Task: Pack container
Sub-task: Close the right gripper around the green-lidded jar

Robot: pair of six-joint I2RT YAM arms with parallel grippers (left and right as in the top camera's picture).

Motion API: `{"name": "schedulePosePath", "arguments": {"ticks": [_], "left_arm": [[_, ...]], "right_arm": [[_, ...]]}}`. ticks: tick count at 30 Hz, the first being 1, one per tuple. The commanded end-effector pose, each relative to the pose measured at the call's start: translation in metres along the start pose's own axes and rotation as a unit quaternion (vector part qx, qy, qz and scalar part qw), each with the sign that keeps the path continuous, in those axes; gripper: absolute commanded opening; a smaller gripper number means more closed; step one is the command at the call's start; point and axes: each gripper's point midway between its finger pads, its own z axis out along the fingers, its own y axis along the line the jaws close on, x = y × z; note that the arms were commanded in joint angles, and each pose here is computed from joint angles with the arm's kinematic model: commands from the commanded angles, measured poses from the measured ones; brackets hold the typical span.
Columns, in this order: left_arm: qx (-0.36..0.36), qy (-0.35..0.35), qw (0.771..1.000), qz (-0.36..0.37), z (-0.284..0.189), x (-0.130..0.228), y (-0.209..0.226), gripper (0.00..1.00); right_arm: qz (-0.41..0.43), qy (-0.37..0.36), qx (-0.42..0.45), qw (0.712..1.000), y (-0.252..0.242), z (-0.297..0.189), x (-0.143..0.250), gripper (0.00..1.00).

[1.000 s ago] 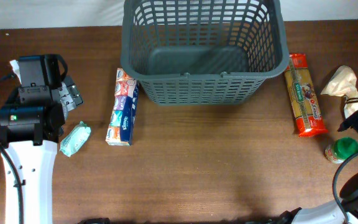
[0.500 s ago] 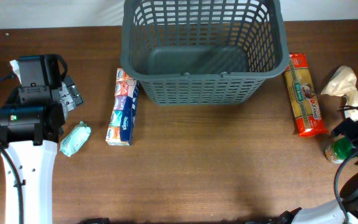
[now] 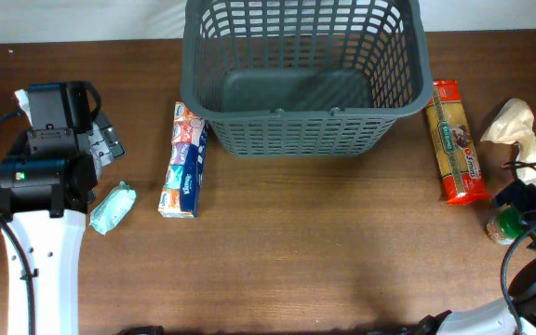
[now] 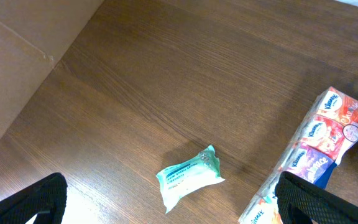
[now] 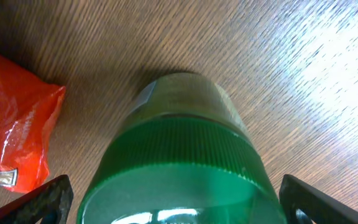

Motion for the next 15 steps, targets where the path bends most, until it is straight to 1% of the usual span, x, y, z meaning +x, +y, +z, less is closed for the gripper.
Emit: {"name": "schedulePosePath", "arguments": {"ticks": [1,6,15], "left_arm": [[-0.001,-0.013,1.0,-0.008,-0.0078,-0.0059,0.005,1.0],[-0.001,-0.013,1.0,-0.008,-0.0078,-0.0059,0.005,1.0],[-0.001,-0.013,1.0,-0.008,-0.0078,-0.0059,0.005,1.0]], "right_arm": [[-0.002,-0.004,0.02,1.0,-0.0083,0.0018,0.0028,0.99],[-0.002,-0.005,0.039,0.999,-0.0155,0.0069,0.0049,0.99],[-0.002,-0.006,0.045,0.999,-0.0178,0.0094,0.0053,0.99]]}}
